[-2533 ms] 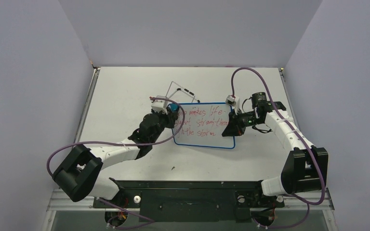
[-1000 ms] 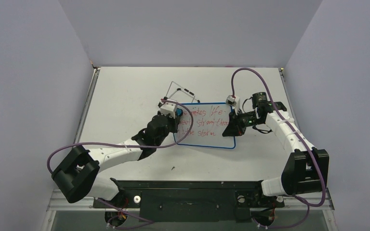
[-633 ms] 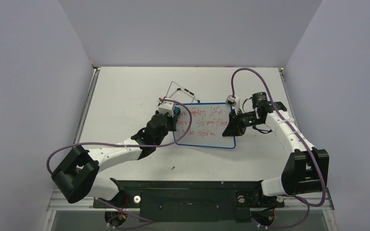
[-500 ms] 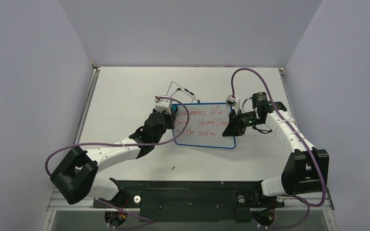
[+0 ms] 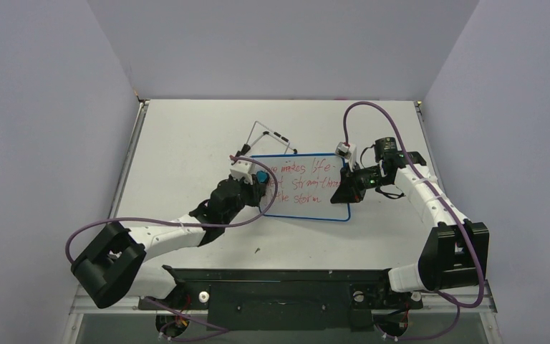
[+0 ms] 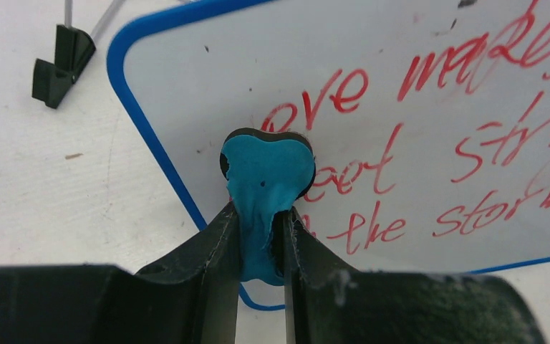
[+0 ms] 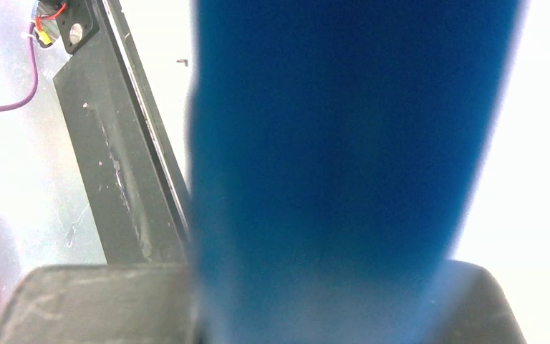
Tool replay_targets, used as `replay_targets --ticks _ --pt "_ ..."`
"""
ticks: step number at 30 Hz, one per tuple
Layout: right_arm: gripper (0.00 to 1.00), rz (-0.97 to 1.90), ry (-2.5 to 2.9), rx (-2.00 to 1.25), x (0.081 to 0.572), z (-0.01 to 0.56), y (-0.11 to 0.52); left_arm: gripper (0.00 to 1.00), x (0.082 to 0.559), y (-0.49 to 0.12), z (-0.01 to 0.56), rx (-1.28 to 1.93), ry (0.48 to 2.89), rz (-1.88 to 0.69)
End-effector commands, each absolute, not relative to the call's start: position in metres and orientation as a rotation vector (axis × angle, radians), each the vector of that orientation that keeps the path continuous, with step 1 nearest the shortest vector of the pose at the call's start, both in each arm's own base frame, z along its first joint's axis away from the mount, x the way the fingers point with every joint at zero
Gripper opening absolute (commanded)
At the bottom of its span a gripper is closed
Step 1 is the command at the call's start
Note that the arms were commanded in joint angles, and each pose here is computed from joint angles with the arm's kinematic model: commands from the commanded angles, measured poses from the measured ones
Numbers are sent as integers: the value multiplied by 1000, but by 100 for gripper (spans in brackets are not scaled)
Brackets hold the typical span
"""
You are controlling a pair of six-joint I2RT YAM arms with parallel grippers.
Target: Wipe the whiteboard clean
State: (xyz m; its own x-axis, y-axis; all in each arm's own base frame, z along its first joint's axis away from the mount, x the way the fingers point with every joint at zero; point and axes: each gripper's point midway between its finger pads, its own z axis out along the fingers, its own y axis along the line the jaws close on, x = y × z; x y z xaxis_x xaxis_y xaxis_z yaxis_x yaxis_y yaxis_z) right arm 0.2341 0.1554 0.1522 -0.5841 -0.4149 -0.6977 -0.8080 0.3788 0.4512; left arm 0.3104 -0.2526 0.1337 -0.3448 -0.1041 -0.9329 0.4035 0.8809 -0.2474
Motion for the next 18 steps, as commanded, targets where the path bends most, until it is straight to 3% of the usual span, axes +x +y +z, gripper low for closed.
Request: replay_targets --ticks 1,10,18 --pt "0 1087 2091 -1101 232 164 159 0 304 -260 153 190 1796 -620" --pt "0 1084 2086 -1104 231 165 159 0 346 -221 180 -22 1798 -493" --pt "0 1079 2085 -1106 231 165 159 0 349 -241 186 39 1804 -519"
